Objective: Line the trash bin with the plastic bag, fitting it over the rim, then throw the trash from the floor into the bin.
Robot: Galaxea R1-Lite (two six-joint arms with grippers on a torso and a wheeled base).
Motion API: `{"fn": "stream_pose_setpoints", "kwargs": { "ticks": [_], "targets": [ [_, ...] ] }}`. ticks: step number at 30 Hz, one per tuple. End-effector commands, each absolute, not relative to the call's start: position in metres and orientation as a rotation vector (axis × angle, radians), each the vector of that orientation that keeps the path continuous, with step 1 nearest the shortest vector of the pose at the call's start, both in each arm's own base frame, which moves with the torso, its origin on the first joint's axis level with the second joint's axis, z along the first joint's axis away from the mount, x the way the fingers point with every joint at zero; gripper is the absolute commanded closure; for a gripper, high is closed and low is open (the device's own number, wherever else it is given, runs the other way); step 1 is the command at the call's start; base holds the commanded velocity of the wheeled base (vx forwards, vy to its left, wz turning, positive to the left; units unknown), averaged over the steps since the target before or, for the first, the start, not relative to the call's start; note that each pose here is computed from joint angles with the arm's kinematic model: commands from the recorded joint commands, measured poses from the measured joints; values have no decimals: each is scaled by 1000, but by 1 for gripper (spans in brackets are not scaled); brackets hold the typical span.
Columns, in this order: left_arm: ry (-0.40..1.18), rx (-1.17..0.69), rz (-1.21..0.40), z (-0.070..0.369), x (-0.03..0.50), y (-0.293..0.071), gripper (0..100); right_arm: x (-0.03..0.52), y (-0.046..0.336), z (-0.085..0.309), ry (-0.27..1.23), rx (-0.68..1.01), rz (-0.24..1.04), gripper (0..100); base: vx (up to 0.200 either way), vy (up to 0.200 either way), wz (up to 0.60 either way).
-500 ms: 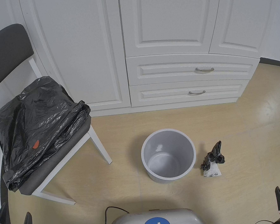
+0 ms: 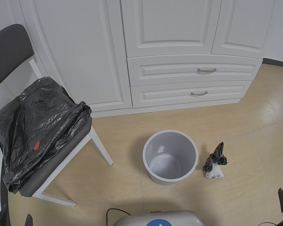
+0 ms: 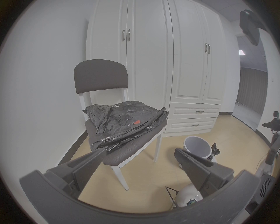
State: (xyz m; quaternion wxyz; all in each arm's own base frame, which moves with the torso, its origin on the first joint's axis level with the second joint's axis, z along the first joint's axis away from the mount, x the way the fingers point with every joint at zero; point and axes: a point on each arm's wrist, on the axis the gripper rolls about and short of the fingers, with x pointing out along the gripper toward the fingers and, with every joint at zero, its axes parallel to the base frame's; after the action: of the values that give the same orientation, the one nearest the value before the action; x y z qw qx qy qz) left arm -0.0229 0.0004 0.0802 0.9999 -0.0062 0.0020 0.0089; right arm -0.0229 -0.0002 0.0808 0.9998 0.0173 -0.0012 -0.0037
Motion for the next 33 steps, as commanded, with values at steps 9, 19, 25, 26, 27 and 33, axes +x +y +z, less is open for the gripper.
{"fn": "stream_pose_setpoints", "kwargs": {
  "ticks": [9, 19, 25, 26, 27, 33],
  "targets": [
    [1, -49, 31, 76, -23, 1, 0, -23, 0, 76, -5, 37, -8, 0, 0, 0, 0],
    [-4, -40, 34, 76, -23, 1, 0, -23, 0, 76, -5, 35, -8, 0, 0, 0, 0],
    [-5, -48, 35, 76, -23, 1, 0, -23, 0, 76, -5, 37, -8, 0, 0, 0, 0],
    [-4, -49, 37, 76, -23, 1, 0, -23, 0, 76, -5, 37, -8, 0, 0, 0, 0],
    [-4, -49, 35, 76, -23, 1, 0, -23, 0, 76, -3, 35, -8, 0, 0, 0, 0],
    [-4, -45, 35, 76, -23, 1, 0, -23, 0, 76, -3, 31, -12, 0, 0, 0, 0]
  ]
}}
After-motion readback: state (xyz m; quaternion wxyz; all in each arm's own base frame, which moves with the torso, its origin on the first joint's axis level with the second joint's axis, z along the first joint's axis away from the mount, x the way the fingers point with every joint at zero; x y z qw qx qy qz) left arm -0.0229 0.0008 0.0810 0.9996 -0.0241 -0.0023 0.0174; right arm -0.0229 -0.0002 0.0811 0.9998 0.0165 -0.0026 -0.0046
